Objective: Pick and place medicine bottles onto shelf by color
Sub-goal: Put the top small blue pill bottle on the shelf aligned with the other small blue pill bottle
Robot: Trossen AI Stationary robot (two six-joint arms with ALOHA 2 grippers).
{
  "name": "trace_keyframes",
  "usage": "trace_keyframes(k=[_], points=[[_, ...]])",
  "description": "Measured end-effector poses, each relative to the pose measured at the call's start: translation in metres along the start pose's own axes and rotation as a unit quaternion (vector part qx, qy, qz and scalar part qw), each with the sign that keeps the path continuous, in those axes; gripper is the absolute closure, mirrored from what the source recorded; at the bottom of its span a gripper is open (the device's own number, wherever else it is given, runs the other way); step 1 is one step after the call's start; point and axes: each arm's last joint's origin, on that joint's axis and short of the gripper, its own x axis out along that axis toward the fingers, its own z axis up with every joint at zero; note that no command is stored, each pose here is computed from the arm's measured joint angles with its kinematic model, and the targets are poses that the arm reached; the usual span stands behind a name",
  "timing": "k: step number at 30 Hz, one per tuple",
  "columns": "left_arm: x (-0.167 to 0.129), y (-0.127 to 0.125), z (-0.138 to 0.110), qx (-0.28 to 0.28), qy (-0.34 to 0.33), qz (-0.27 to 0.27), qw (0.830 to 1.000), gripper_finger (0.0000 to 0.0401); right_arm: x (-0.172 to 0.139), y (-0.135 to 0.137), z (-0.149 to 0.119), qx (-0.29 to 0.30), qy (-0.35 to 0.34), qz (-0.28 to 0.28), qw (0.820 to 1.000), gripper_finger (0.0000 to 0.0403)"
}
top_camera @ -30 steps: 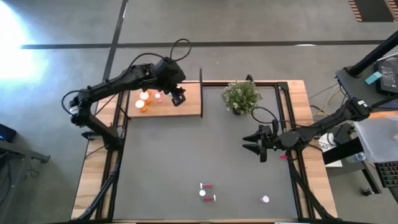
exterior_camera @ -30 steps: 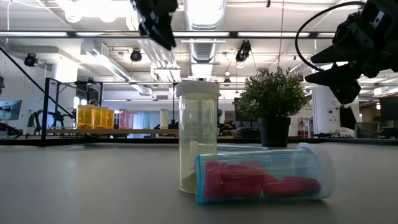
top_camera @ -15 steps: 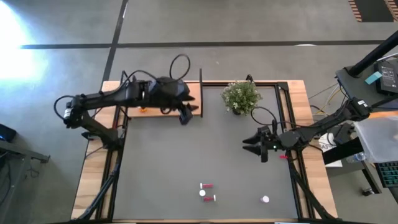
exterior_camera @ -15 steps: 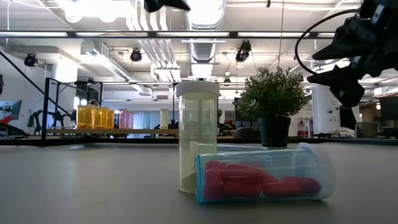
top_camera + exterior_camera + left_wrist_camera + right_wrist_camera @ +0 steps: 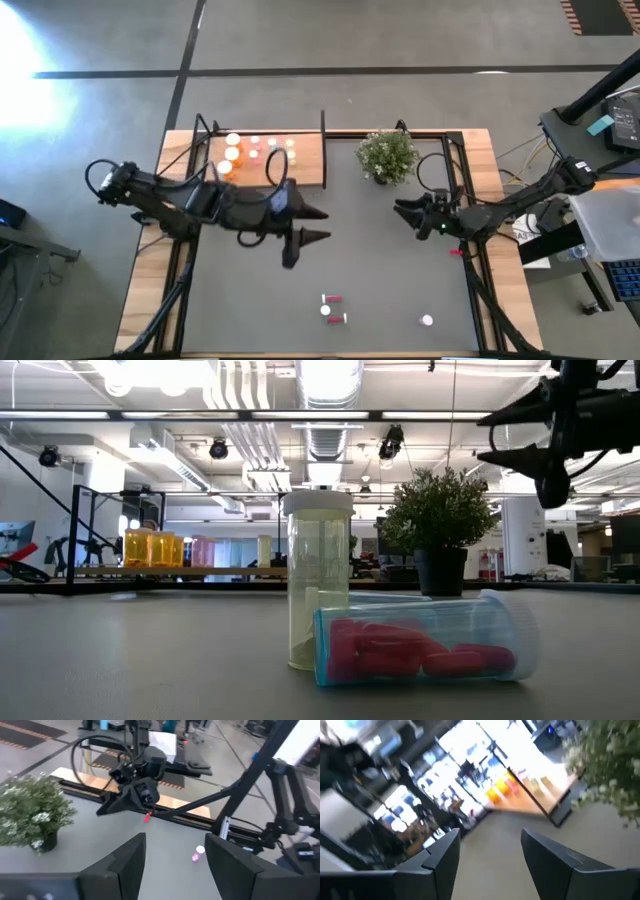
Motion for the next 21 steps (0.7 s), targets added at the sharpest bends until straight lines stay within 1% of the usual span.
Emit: trace_keyframes(k=[3,8,12,17,21], points=[[-0.005,-0.012,-0.006,-0.004,-0.008,0.016,1.0,0.0214,0.0,0.0,0.003,0.023,-0.028,-0.014,0.999,0.0202],[-0.01,-0.024,-0.011,-0.034,-0.016,0.024,0.999,0.0214,0.0,0.0,0.002,0.032,-0.027,-0.017,0.999,0.0202],[-0.012,-0.027,-0.013,-0.036,-0.018,0.025,0.999,0.0214,0.0,0.002,0.001,0.103,-0.005,0.008,0.995,0.0202],[-0.012,-0.027,-0.013,-0.036,-0.018,0.024,0.999,0.0214,0.0,0.004,0.002,0.124,0.005,0.03,0.992,0.0202],[-0.012,-0.027,-0.013,-0.035,-0.018,0.024,0.999,0.0214,0.0,0.008,0.008,0.156,-0.011,0.054,0.986,0.0202]])
